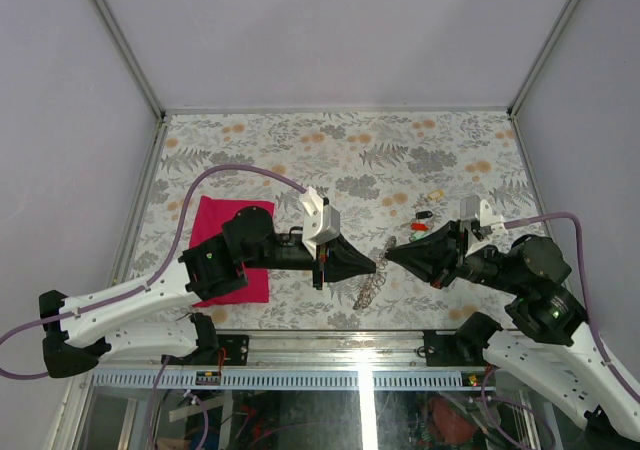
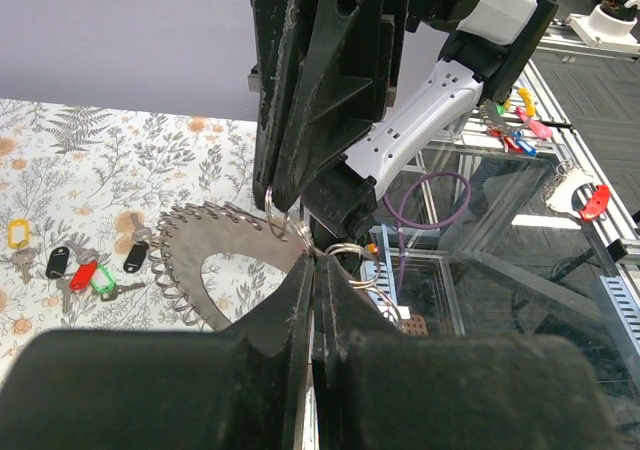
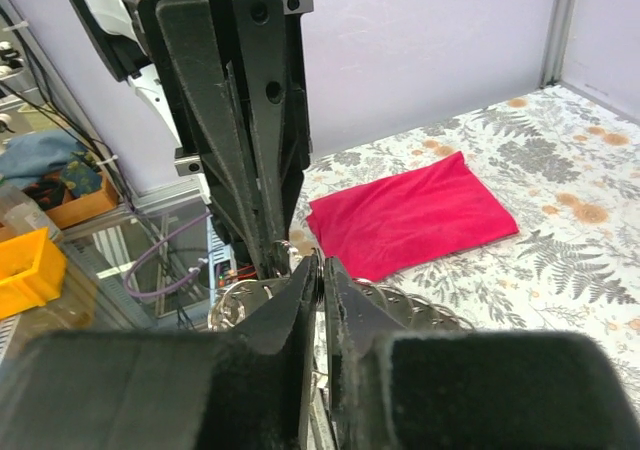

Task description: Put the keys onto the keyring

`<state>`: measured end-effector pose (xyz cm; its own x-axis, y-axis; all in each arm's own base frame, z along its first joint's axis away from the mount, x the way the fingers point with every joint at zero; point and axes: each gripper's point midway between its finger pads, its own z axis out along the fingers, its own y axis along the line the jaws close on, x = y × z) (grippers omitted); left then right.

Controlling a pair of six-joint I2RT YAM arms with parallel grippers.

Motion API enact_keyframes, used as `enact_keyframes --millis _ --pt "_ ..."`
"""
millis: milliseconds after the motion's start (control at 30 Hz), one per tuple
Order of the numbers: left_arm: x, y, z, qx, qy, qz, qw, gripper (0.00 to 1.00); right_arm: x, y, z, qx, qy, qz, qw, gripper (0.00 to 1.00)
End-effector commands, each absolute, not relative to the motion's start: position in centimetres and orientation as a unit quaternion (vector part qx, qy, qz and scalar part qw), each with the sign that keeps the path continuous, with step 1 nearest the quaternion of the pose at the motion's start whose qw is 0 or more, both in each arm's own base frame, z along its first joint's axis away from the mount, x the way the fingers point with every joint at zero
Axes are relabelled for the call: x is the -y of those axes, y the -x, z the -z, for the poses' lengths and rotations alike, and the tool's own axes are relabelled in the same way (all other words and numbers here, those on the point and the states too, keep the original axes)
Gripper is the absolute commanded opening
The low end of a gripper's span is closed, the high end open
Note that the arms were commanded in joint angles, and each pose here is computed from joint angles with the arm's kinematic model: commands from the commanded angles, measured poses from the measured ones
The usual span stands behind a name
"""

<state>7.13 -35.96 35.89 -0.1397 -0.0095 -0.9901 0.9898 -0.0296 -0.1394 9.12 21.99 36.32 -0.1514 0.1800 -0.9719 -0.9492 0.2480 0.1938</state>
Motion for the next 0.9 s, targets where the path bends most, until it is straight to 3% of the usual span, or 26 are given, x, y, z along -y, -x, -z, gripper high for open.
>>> enact_keyframes --millis 0,200,867 --pt "35.5 -6.5 -38.4 -0.487 -0.472 0.555 0.481 0.0 -21.0 -9.2 -39.7 -0.529 0.324 -0.502 0.603 0.15" --pt "35.4 -6.4 -38.3 -0.487 -0.476 0.555 0.478 0.0 -20.6 -8.4 -40.1 -0.512 0.34 -0.5 0.61 0.3" --pt "35.2 -5.0 -38.2 -0.466 -0.505 0.564 0.458 0.0 -22.3 -5.2 -37.9 -0.494 0.462 -0.524 0.518 0.46"
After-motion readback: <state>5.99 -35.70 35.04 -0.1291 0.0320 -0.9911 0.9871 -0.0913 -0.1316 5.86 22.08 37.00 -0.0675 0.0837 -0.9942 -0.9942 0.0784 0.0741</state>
